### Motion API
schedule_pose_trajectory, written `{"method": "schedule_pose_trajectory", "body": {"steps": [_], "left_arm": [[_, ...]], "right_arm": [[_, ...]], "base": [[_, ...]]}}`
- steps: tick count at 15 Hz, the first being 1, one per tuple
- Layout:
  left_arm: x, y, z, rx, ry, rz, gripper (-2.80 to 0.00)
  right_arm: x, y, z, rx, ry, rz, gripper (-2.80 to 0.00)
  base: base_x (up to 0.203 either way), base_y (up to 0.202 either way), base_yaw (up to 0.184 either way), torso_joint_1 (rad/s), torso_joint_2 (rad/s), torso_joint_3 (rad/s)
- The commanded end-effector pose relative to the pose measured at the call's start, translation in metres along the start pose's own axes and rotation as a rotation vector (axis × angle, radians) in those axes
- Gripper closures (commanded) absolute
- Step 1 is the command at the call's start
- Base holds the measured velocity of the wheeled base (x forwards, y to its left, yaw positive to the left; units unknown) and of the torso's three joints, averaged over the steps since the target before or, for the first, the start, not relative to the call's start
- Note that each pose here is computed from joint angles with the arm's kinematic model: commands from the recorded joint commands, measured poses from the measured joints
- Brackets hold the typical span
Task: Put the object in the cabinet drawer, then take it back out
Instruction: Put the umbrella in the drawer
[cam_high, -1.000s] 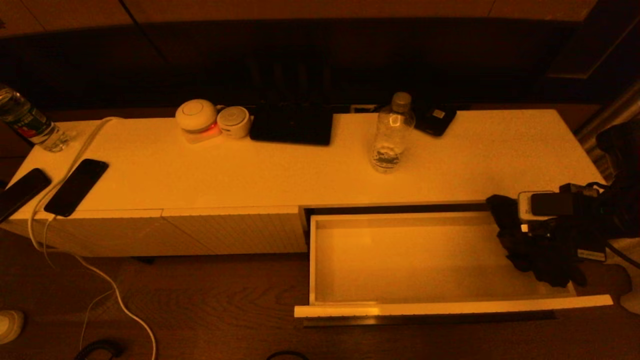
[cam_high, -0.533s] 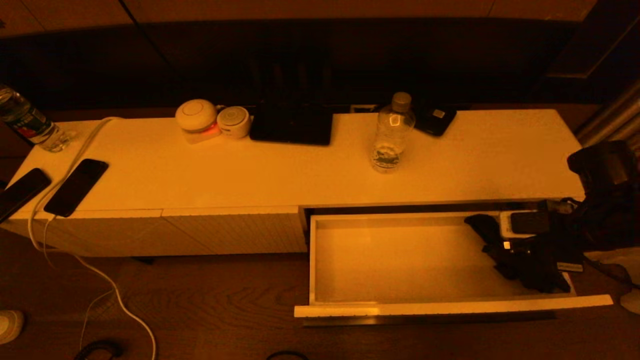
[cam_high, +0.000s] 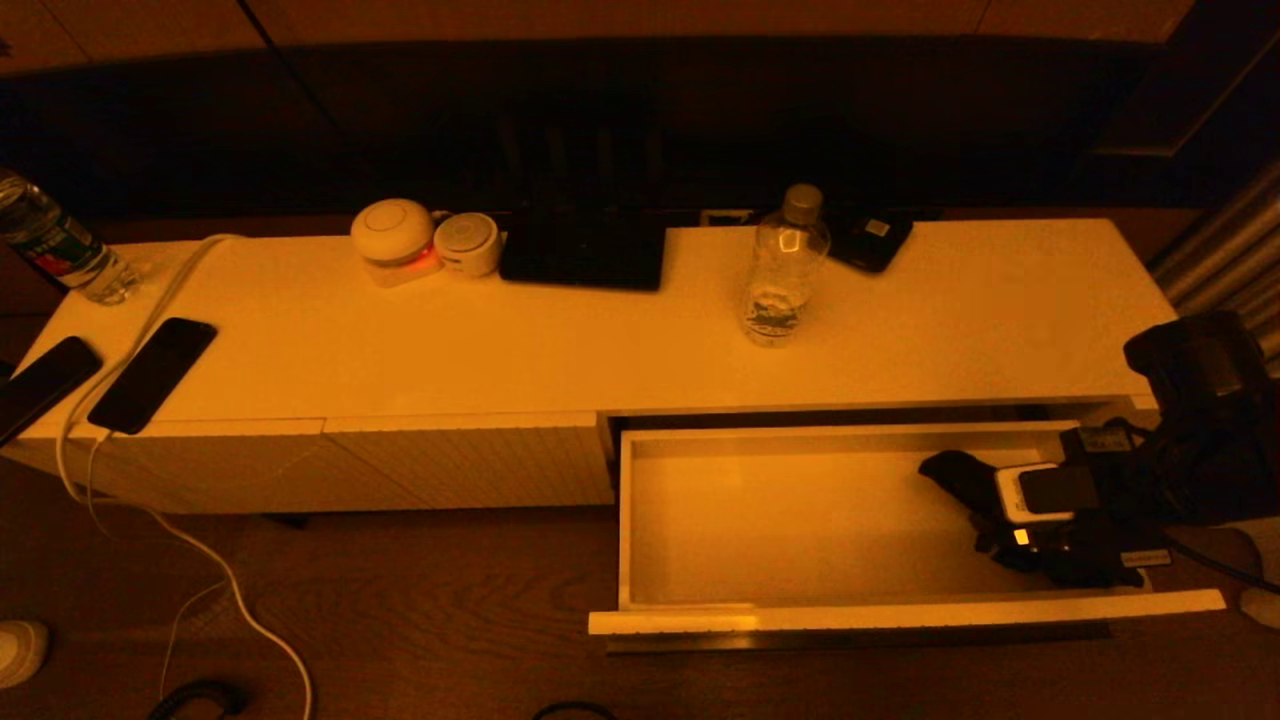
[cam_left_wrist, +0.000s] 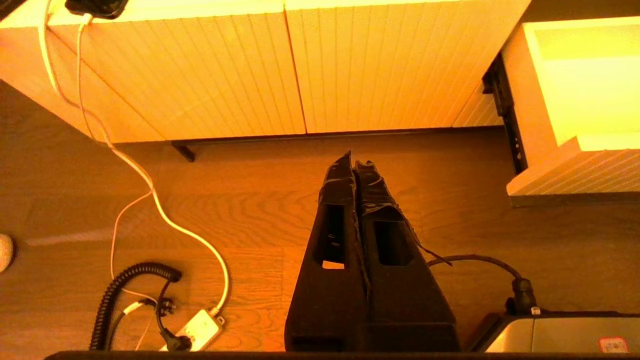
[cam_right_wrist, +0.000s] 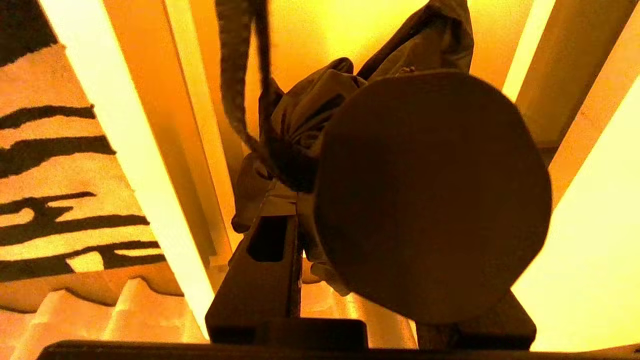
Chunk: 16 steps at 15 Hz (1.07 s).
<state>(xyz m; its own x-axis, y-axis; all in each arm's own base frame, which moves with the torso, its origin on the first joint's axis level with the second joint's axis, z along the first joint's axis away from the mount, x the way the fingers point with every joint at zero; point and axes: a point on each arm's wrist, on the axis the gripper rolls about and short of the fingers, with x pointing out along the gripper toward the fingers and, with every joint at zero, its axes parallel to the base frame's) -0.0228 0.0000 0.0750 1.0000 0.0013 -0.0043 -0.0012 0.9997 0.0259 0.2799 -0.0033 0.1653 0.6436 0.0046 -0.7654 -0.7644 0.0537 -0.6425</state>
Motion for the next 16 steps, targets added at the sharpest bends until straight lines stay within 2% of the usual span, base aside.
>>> {"method": "schedule_pose_trajectory", "body": {"steps": [1,7,8,13,16], "left_arm": [[0.000,0.000,0.000,0.000,0.000,0.000,0.00],[0.000,0.000,0.000,0.000,0.000,0.000,0.00],[0.000,0.000,0.000,0.000,0.000,0.000,0.00],[0.000,0.000,0.000,0.000,0.000,0.000,0.00],[0.000,0.000,0.000,0.000,0.000,0.000,0.00]], "right_arm": [[0.005,0.001,-0.001,-0.005,0.001,0.009,0.00],[0.020,0.004,0.002,-0.003,-0.007,0.014,0.00],[0.021,0.004,0.002,-0.003,-0.009,0.013,-2.80],[0.025,0.006,0.017,-0.032,-0.038,0.028,-2.80],[0.022,0.005,0.029,0.029,-0.067,0.020,-2.80]], "base": [[0.000,0.000,0.000,0.000,0.00,0.000],[0.000,0.000,0.000,0.000,0.00,0.000],[0.000,0.000,0.000,0.000,0.00,0.000],[0.000,0.000,0.000,0.000,0.00,0.000],[0.000,0.000,0.000,0.000,0.00,0.000]]}}
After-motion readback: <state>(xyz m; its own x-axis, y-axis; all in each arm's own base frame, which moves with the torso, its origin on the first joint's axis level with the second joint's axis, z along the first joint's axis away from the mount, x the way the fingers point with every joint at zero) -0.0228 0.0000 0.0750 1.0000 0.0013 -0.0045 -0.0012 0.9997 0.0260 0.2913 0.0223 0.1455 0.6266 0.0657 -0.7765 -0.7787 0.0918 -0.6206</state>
